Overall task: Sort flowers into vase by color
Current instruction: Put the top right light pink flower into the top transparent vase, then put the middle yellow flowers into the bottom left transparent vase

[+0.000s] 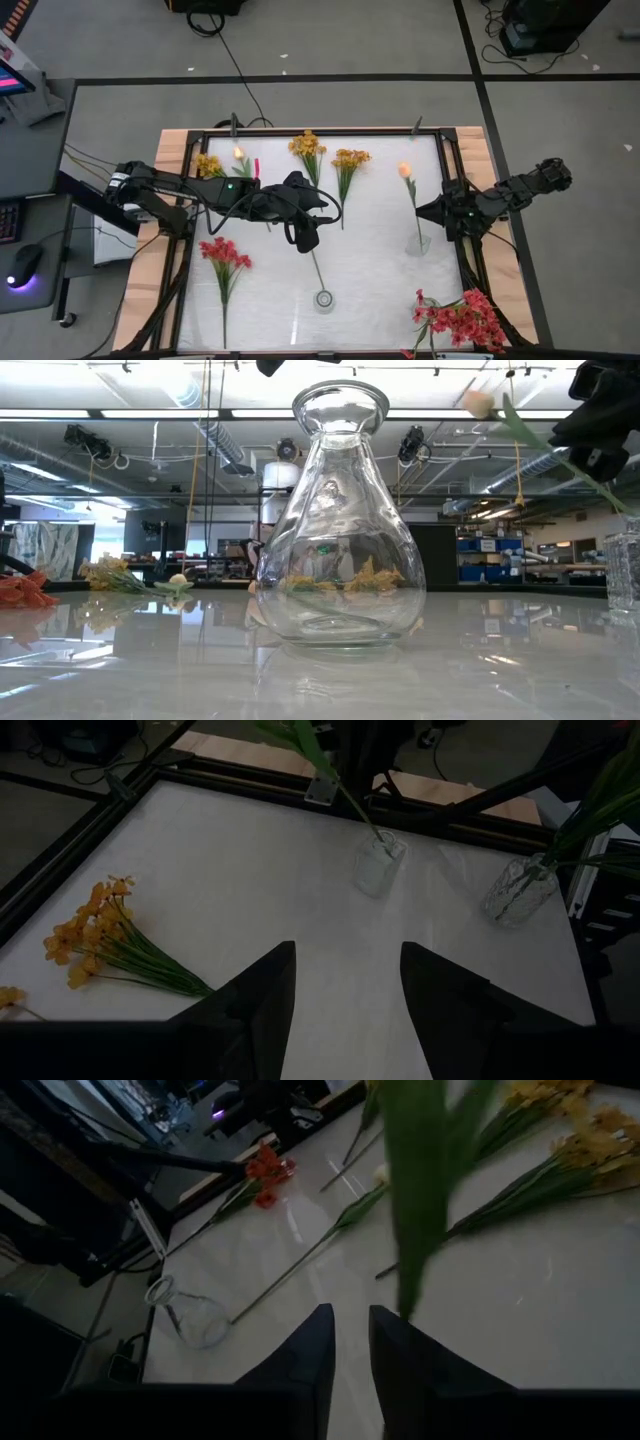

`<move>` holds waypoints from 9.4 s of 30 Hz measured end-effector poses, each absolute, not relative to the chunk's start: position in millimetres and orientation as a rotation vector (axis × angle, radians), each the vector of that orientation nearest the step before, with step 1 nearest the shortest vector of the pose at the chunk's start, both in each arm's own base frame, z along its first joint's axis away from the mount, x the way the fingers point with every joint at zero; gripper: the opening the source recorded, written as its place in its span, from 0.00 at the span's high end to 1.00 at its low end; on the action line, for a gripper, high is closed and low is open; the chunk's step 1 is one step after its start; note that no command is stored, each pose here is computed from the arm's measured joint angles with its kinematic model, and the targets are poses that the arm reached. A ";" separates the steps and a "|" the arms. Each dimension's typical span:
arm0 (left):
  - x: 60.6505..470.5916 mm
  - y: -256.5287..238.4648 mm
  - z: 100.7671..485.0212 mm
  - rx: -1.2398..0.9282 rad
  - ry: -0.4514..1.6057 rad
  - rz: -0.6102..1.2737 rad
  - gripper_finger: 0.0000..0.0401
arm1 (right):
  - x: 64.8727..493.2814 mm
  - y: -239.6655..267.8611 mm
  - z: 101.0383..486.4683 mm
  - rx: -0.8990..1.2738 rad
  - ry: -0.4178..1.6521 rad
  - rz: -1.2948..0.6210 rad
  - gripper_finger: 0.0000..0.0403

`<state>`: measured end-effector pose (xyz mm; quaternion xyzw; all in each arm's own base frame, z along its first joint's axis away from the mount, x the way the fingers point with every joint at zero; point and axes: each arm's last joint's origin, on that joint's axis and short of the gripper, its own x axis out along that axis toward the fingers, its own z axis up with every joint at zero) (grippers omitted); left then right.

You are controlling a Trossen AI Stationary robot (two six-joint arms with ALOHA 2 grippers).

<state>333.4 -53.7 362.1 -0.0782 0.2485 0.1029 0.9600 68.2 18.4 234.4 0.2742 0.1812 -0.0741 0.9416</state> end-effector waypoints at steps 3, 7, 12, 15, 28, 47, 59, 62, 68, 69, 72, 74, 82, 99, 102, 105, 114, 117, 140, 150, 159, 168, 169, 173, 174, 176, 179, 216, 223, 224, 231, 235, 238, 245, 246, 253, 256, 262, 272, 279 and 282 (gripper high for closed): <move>333.4 -53.7 362.0 -0.158 0.504 0.209 0.53 | 68.1 18.9 234.3 0.559 0.373 -0.142 0.81; 333.4 -53.7 362.0 -0.158 0.504 0.209 0.53 | 68.0 19.3 234.3 0.558 0.374 -0.137 0.81; 333.4 -53.7 362.0 -0.158 0.504 0.209 0.53 | 68.6 20.8 235.9 0.577 0.376 -0.095 0.81; 333.4 -53.6 362.0 -0.158 0.504 0.209 0.53 | 69.0 22.1 237.8 0.591 0.374 -0.055 0.81; 333.4 -53.6 362.0 -0.158 0.504 0.209 0.53 | 67.6 23.4 257.7 0.602 0.299 0.058 0.81; 333.4 -53.7 362.0 -0.159 0.504 0.208 0.53 | 43.3 4.9 315.9 0.509 0.084 -0.065 0.81; 333.3 -53.7 362.0 -0.158 0.504 0.209 0.53 | 14.0 -12.9 364.0 0.390 -0.118 -0.239 0.81; 333.4 -53.7 362.0 -0.158 0.504 0.209 0.53 | 8.6 -16.3 374.2 0.379 -0.183 -0.279 0.81; 333.4 -53.7 362.0 -0.158 0.504 0.209 0.53 | 5.7 -19.4 391.9 0.337 -0.325 -0.359 0.81; 333.4 -53.7 362.0 -0.158 0.504 0.209 0.53 | 6.1 -19.5 394.6 0.334 -0.344 -0.375 0.81; 333.4 -53.6 362.0 -0.159 0.504 0.209 0.53 | 9.5 -18.9 402.1 0.331 -0.387 -0.414 0.81; 333.4 -53.6 362.0 -0.158 0.504 0.209 0.53 | 13.8 -17.5 406.3 0.326 -0.405 -0.428 0.81; 333.4 -53.5 362.0 -0.118 0.508 0.200 0.53 | 53.9 -2.3 415.5 0.285 -0.375 -0.479 0.81; 335.3 -50.3 364.7 0.041 0.491 0.180 0.53 | 138.2 30.4 408.3 0.352 -0.320 -0.530 0.81; 337.4 -50.7 368.6 -0.147 0.428 0.218 0.53 | 150.7 35.3 405.1 0.348 -0.311 -0.539 0.81; 338.2 -49.8 369.8 -0.379 0.388 0.267 0.53 | 159.8 38.9 403.2 0.350 -0.314 -0.540 0.81; 341.0 -36.9 371.7 -0.847 0.304 0.356 0.53 | 171.2 43.5 400.2 0.377 -0.324 -0.537 0.81; 341.6 -38.4 371.7 -0.948 0.328 0.305 0.53 | 170.5 43.2 400.6 0.378 -0.326 -0.536 0.81; 303.0 -22.5 327.8 -1.276 0.745 0.853 0.53 | 140.3 32.2 414.1 0.280 -0.355 -0.494 0.81; 273.3 17.3 313.7 -1.163 0.950 1.215 0.53 | 137.7 31.1 412.5 0.244 -0.327 -0.498 0.81; 244.3 56.6 315.7 -1.095 1.010 1.495 0.53 | 136.4 30.8 412.6 0.234 -0.325 -0.490 0.81; 219.6 99.8 325.4 -1.076 0.989 1.541 0.53 | 136.4 31.0 412.7 0.234 -0.326 -0.481 0.81; 216.1 104.2 327.4 -1.082 0.974 1.541 0.53 | 136.3 30.9 412.7 0.235 -0.326 -0.480 0.81; 192.5 119.9 339.2 -1.136 0.902 1.582 0.53 | 136.5 31.1 412.2 0.236 -0.322 -0.477 0.81; 186.2 123.1 342.4 -1.147 0.882 1.589 0.53 | 136.5 31.2 412.1 0.235 -0.322 -0.474 0.81; 174.0 127.8 348.1 -1.156 0.857 1.599 0.53 | 136.6 31.3 412.1 0.234 -0.321 -0.472 0.81; 156.5 134.8 355.4 -1.170 0.820 1.611 0.53 | 136.8 31.4 411.5 0.231 -0.315 -0.471 0.81; 199.2 157.3 233.1 -1.355 0.462 1.017 0.53 | 139.3 32.3 410.1 0.245 -0.310 -0.470 0.81; 232.9 157.6 226.0 -1.332 0.358 0.895 0.53 | 144.1 34.1 407.9 0.264 -0.302 -0.471 0.81; 238.3 158.2 224.1 -1.330 0.361 0.886 0.53 | 144.3 34.2 407.8 0.271 -0.303 -0.470 0.81; 280.0 166.6 221.6 -1.298 0.439 0.849 0.53 | 148.5 35.8 405.9 0.300 -0.300 -0.468 0.81; 302.1 173.9 226.5 -1.247 0.539 0.863 0.53 | 148.6 36.0 405.9 0.319 -0.306 -0.459 0.81; 318.0 177.7 228.7 -1.175 0.658 0.914 0.53 | 148.6 36.0 405.9 0.326 -0.307 -0.458 0.81; 354.2 189.3 235.2 -1.105 0.754 0.954 0.53 | 148.6 36.0 405.9 0.327 -0.307 -0.457 0.81; 357.8 190.7 236.0 -1.099 0.764 0.965 0.53 | 148.6 36.0 406.0 0.327 -0.308 -0.457 0.81; 374.0 186.9 230.3 -1.011 0.956 1.035 0.53 | 148.6 36.0 405.9 0.326 -0.308 -0.457 0.81; 379.2 185.0 221.6 -1.002 0.986 1.037 0.53 | 148.6 36.0 405.9 0.326 -0.307 -0.457 0.81; 381.5 183.3 218.8 -1.003 0.983 1.047 0.53 | 148.6 36.0 405.9 0.326 -0.307 -0.457 0.81; 381.4 183.2 218.7 -1.008 0.976 1.060 0.53 | 148.6 36.0 405.9 0.324 -0.307 -0.457 0.81; 387.2 179.2 212.6 -1.019 0.968 1.061 0.53 | 148.7 36.1 405.9 0.323 -0.306 -0.457 0.81; 390.8 178.1 206.8 -1.016 0.972 1.060 0.53 | 148.6 36.4 405.9 0.326 -0.307 -0.453 0.81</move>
